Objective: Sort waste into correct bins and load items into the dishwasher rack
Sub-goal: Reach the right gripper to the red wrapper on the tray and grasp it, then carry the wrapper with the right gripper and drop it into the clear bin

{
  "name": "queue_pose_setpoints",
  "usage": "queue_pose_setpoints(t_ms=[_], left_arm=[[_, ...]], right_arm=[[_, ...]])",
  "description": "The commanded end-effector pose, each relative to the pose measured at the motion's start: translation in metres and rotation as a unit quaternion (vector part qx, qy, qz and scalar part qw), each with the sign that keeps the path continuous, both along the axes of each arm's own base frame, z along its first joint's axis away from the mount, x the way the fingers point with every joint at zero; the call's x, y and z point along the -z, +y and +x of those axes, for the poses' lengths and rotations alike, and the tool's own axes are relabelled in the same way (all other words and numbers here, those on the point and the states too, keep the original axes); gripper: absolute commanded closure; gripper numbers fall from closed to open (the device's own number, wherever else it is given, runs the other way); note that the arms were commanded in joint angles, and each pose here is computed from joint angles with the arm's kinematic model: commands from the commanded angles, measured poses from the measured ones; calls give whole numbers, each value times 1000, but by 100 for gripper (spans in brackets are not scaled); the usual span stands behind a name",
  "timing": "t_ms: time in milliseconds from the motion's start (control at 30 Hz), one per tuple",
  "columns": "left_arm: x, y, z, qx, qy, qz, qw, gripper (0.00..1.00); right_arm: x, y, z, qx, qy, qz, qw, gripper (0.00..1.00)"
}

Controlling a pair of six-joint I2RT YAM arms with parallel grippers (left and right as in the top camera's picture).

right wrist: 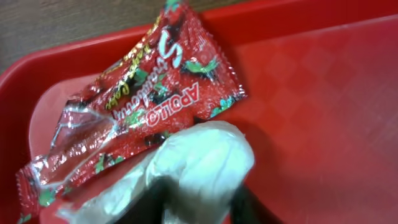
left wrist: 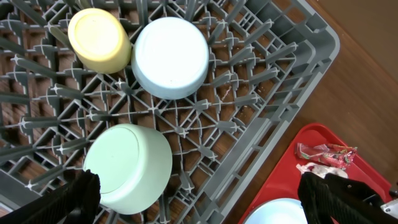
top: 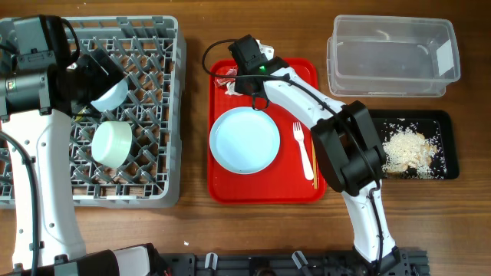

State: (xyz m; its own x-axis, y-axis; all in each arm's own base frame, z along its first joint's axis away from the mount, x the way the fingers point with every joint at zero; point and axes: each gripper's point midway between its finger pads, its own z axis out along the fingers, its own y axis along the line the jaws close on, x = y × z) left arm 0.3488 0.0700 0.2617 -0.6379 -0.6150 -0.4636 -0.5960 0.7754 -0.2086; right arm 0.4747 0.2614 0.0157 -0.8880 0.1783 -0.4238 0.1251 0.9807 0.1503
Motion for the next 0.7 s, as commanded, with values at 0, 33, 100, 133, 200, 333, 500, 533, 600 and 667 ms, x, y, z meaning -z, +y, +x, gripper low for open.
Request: queue_pose_setpoints(t_ms=[0,33,100,133,200,333,500,533,600,667], left_arm=[[1,3,0,-5,2,4,1000,0],[1,3,0,-5,2,4,1000,0],[1,3,0,-5,2,4,1000,0],[1,3,0,-5,2,4,1000,0],[1,3,0,-5,2,4,1000,0],[1,3,0,-5,2,4,1000,0],[1,3,0,-5,2,4,1000,0],[1,3,0,-5,2,3,1000,0],[1,3,0,-5,2,4,1000,0],[1,3,0,-5,2,3,1000,0]], right_arm=[[4,-2,-3,1,6,-9,1000,96],[2,-2,-3,2,6,-9,1000,96],[-19,-4,-1,4,-4,-7,1000,96],[-31,-6,0,7,-14,-7,1000,96],[-61,-14,4,18,-42,-11,999,96],[-148,-61,18,82,-136,-39,986,96],[-213,-141,31,192,-206,-50,958,96],[-215,-162,35,217,-209,-53,952,95],[-211,-198,42,254,-205,-60,943,96],[-207,-231,46,290,-201,-59,934,94]])
